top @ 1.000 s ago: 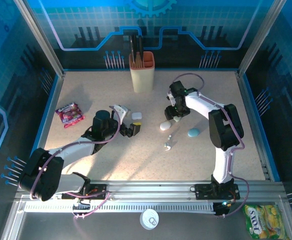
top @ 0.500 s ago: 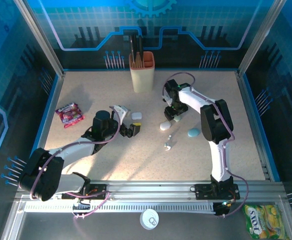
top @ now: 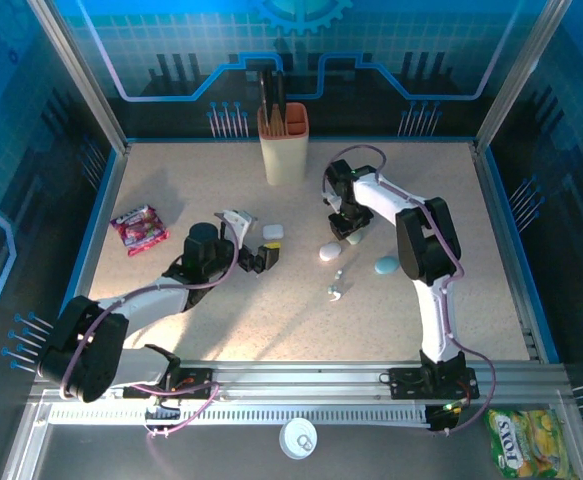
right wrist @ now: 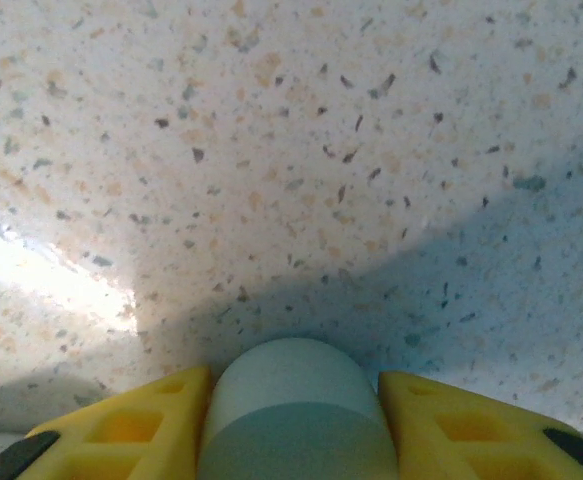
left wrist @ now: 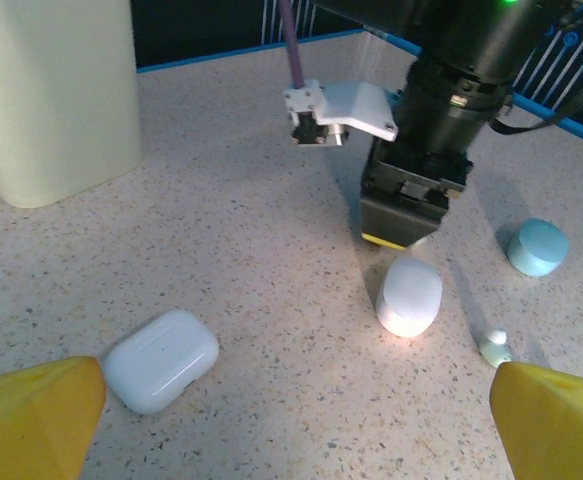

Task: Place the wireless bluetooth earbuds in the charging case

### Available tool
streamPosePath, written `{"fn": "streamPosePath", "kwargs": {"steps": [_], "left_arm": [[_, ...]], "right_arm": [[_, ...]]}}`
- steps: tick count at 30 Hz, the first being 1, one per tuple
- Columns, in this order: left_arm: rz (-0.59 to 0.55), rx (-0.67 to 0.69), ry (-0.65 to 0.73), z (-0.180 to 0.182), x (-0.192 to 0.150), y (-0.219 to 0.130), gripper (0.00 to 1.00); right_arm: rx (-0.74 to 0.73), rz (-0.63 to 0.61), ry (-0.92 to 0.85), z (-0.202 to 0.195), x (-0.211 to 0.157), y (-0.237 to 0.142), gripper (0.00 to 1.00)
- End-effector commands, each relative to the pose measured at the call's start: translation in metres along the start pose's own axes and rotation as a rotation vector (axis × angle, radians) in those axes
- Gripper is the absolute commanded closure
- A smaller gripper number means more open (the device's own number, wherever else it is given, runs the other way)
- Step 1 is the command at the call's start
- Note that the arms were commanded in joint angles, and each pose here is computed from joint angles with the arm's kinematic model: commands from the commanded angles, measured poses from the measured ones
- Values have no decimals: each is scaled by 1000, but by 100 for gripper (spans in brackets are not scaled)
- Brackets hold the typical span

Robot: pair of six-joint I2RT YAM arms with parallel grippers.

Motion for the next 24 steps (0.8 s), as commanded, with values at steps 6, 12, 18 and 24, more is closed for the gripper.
{"fn": "streamPosePath", "kwargs": {"steps": [6,12,18,24], "left_arm": [[-120,-4,-40,-13,25,3,2],[-251,-120,-50,-47,40,6,1],[-413,-222,-95,-67,58,9,1],[-435,-259,-80,-92,65,28,1]], "right_arm": [[184,-329,220,10,9,-80,58],[408,-527,372,28,1,-129,59],[596,-671,487,36,-17,-176,62],[803,-774,558,44,-37,-213,65]]}}
Point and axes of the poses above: each hand's point on the last joint's axis, 136 mm out from that joint toward the fingers, its own y axis out along the fingers, its own z axis along the line the jaws close on, x = y × z, the point moved 2 cm from there along -y, back along the fingers, and after that the axes turned 7 degrees about y, right-handed, at the moved point
